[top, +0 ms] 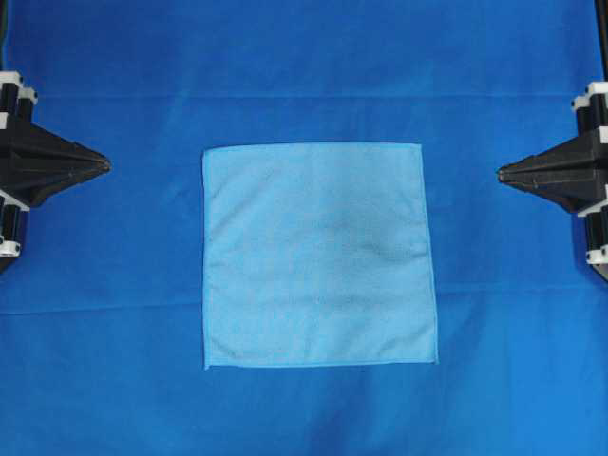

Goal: Fold the light blue towel.
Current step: 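Move both grippers to the far corners of the light blue towel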

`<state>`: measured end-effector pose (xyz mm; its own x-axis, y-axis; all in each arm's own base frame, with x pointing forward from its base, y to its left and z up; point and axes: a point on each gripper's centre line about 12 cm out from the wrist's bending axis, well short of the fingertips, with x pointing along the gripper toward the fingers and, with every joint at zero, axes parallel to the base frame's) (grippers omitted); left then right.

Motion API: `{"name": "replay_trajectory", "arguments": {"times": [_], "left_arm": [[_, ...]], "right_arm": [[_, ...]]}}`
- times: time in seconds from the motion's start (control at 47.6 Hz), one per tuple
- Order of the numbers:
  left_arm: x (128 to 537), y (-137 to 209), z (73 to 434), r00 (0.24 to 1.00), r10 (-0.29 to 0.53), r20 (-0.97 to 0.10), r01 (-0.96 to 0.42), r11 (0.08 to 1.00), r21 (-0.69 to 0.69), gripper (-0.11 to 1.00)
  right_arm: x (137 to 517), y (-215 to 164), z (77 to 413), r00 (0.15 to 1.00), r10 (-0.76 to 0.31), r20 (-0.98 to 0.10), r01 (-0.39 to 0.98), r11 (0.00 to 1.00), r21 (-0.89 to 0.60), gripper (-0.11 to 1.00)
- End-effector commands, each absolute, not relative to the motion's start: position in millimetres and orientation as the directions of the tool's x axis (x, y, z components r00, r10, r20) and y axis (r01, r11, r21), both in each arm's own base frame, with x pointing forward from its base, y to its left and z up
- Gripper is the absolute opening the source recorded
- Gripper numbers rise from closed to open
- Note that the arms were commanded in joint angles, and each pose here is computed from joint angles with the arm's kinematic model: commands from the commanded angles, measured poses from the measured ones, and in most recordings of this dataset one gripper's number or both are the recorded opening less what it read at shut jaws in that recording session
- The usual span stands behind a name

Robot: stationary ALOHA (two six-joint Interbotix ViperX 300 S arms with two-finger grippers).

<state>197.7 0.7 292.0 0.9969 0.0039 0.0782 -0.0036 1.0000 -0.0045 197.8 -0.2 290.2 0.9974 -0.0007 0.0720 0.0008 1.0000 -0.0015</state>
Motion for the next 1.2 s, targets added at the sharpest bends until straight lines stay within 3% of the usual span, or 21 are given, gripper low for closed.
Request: {"name": "replay_trajectory", "arguments": {"times": [0.0,0.294,0.567,0.651,0.861,0.924,1.008,1.176], "left_arm": [[202.5,1.1,294.8,0.997,0.009,0.076,-0.006,0.999,-0.045,0.00],[231.3,12.9,251.4,0.991,0.060,-0.123,-0.066,0.997,-0.046,0.00],[261.0,47.3,199.0,0.927,0.176,-0.330,-0.214,0.973,-0.082,0.02],[265.3,57.0,186.6,0.906,0.203,-0.370,-0.253,0.963,-0.089,0.14],[271.8,71.8,151.8,0.864,0.238,-0.443,-0.303,0.950,-0.079,0.75],[274.3,76.2,141.2,0.858,0.250,-0.450,-0.316,0.946,-0.078,0.88],[278.6,83.1,125.3,0.842,0.264,-0.470,-0.336,0.939,-0.073,0.90],[284.4,92.0,97.5,0.800,0.272,-0.535,-0.360,0.931,-0.064,0.89]], "right_arm": [[201.2,-5.0,300.9,0.995,-0.025,0.093,0.025,1.000,0.003,0.00],[215.3,-34.7,255.3,0.967,-0.156,-0.203,0.161,0.987,0.009,0.00],[236.4,-63.9,206.3,0.877,-0.237,-0.418,0.274,0.961,0.029,0.01],[245.2,-73.2,192.8,0.844,-0.252,-0.473,0.301,0.953,0.028,0.03],[267.6,-92.4,152.1,0.750,-0.259,-0.609,0.336,0.942,0.014,0.60],[272.1,-96.7,142.3,0.730,-0.259,-0.632,0.343,0.939,0.011,0.62],[278.4,-100.9,132.3,0.718,-0.259,-0.646,0.348,0.938,0.010,0.57],[283.8,-107.7,110.5,0.683,-0.257,-0.684,0.359,0.933,0.007,0.57]]}}
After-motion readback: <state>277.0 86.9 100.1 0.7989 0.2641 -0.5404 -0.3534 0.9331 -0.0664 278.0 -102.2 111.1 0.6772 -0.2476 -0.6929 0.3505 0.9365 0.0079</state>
